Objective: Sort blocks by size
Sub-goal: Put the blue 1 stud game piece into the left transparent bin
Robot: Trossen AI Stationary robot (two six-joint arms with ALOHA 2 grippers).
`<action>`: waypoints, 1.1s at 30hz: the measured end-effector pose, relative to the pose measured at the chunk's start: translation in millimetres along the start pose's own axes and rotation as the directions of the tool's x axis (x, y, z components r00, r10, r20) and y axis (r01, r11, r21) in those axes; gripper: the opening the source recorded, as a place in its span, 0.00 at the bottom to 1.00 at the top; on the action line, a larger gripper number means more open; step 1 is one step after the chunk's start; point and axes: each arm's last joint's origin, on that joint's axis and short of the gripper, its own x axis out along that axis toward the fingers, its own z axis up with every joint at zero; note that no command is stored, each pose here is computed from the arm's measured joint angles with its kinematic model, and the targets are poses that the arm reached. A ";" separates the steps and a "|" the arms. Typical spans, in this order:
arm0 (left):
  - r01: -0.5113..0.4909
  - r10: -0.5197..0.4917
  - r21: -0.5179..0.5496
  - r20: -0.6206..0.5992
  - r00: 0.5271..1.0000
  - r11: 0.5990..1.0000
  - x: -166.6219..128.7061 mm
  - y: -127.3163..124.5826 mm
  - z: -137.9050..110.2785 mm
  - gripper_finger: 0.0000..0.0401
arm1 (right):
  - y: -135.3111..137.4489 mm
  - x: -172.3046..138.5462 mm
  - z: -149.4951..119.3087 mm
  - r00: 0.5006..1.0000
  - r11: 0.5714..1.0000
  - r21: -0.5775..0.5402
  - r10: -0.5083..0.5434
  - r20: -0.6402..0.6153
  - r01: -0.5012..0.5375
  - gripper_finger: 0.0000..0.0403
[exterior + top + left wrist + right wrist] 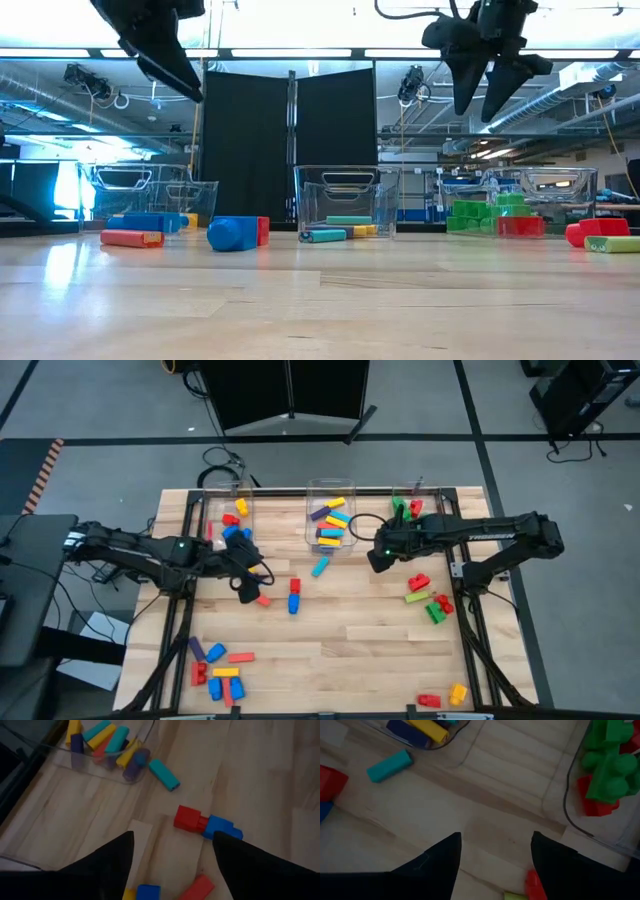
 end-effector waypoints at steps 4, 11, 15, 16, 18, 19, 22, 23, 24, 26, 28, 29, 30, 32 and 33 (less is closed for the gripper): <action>-0.007 0.008 0.011 -0.024 1.000 1.000 6.8 -2.7 -0.4 0.71 | 0.1 -1.2 -1.1 1.000 1.000 -0.004 0.004 0.001 -0.004 0.60; 0.038 -0.035 0.037 -0.072 0.997 0.999 17.1 -8.2 -0.8 0.71 | 0.7 -1.2 -0.7 1.000 1.000 -0.002 0.011 0.005 -0.011 0.60; 0.041 -0.059 -0.165 -0.102 0.993 0.985 30.2 -14.7 -0.2 0.71 | 0.6 -1.2 -0.5 1.000 1.000 -0.002 0.007 0.012 -0.007 0.60; 0.042 -0.068 -0.211 -0.118 0.991 0.977 33.9 -16.4 -0.7 0.71 | 0.6 -1.2 -0.5 1.000 1.000 -0.002 0.007 0.012 -0.007 0.60; 0.072 -0.117 -0.285 -0.142 0.983 0.956 41.3 -20.1 -0.3 0.71 | 0.5 -1.3 -0.5 1.000 1.000 -0.002 0.006 0.013 -0.006 0.60; 0.090 -0.144 -0.318 -0.149 0.978 0.944 45.4 -22.3 0.3 0.71 | 0.5 -1.3 -0.5 1.000 1.000 -0.001 0.006 0.014 -0.006 0.60; 0.102 -0.182 -0.407 -0.164 0.970 0.908 57.3 -27.1 1.4 0.71 | 0.4 -1.3 -0.2 1.000 1.000 -0.002 0.001 0.023 -0.001 0.60; 0.095 -0.182 -0.429 -0.167 0.969 0.898 61.2 -28.5 1.4 0.71 | 0.2 -1.3 0.0 1.000 1.000 -0.002 -0.002 0.030 0.003 0.59; 0.082 -0.178 -0.445 -0.178 0.968 0.892 65.6 -29.9 0.5 0.71 | 0.1 -1.3 0.1 0.999 1.000 -0.002 -0.006 0.035 0.006 0.59; 0.055 -0.170 -0.482 -0.198 0.965 0.874 73.3 -32.3 -1.2 0.71 | 0.0 -1.3 0.4 0.999 1.000 -0.001 -0.009 0.042 0.010 0.59; 0.003 -0.154 -0.531 -0.242 0.958 0.847 80.4 -34.0 -4.7 0.71 | -0.3 -1.3 0.6 0.999 1.000 -0.003 -0.015 0.049 0.015 0.59; -0.026 -0.147 -0.557 -0.264 0.953 0.830 83.3 -34.9 -5.6 0.71 | -0.3 -1.3 0.7 0.998 1.000 -0.007 -0.016 0.052 0.017 0.59; -0.052 -0.140 -0.576 -0.284 0.948 0.816 85.6 -36.0 -4.9 0.71 | -0.4 -1.3 0.7 0.998 1.000 -0.013 -0.017 0.053 0.018 0.59; -0.097 -0.124 -0.590 -0.323 0.938 0.801 88.6 -38.6 -0.6 0.71 | -0.9 -1.3 0.4 0.998 0.999 -0.047 -0.022 0.051 0.025 0.59; -0.110 -0.115 -0.585 -0.334 0.935 0.803 89.6 -41.0 3.6 0.71 | -1.4 -1.3 0.2 0.998 0.997 -0.070 -0.028 0.049 0.031 0.59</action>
